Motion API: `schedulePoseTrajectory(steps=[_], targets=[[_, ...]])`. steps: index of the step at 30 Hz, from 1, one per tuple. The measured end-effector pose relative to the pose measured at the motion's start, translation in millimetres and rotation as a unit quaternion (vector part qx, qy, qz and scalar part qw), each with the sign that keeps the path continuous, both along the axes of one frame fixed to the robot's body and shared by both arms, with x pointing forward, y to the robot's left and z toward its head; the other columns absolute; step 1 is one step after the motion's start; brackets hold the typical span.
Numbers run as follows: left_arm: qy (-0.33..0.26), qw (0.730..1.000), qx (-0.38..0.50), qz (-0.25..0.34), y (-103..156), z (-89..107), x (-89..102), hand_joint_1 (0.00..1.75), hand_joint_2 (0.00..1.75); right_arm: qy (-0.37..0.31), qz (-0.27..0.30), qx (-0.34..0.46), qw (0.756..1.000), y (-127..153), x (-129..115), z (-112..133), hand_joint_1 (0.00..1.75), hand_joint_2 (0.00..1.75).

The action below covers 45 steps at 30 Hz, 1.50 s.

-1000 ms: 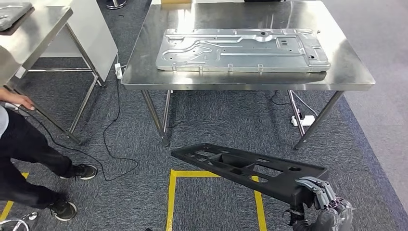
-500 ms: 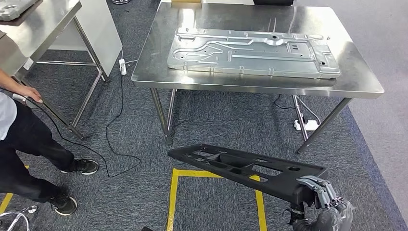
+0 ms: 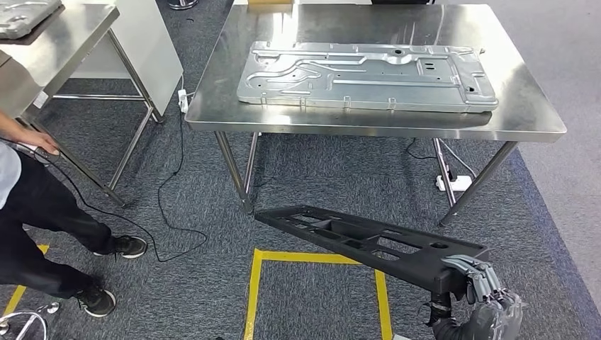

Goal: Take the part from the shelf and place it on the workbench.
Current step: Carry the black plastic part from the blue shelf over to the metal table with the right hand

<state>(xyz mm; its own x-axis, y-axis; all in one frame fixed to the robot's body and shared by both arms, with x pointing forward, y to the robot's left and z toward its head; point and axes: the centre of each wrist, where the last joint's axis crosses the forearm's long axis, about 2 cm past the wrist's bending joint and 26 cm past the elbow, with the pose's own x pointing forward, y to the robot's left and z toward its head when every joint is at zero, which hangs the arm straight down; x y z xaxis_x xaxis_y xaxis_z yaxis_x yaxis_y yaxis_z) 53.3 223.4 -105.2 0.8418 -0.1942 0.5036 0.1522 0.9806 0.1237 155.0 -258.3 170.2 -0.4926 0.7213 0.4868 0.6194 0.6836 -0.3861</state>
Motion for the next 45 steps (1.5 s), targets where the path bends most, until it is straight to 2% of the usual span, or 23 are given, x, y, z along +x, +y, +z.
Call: schedulePoseTrajectory(steps=[28,45], targets=[[-0.001,1.000,-0.004,-0.006,0,0.2,2.3,0.00,1.75,-0.019,-0.008,0.004,1.000,-6,8,6,1.75,1.75],[0.002,1.000,-0.008,-0.020,1,0.0,1.9,0.00,1.75,-0.062,-0.021,0.003,0.998,-34,37,30,1.75,1.75]])
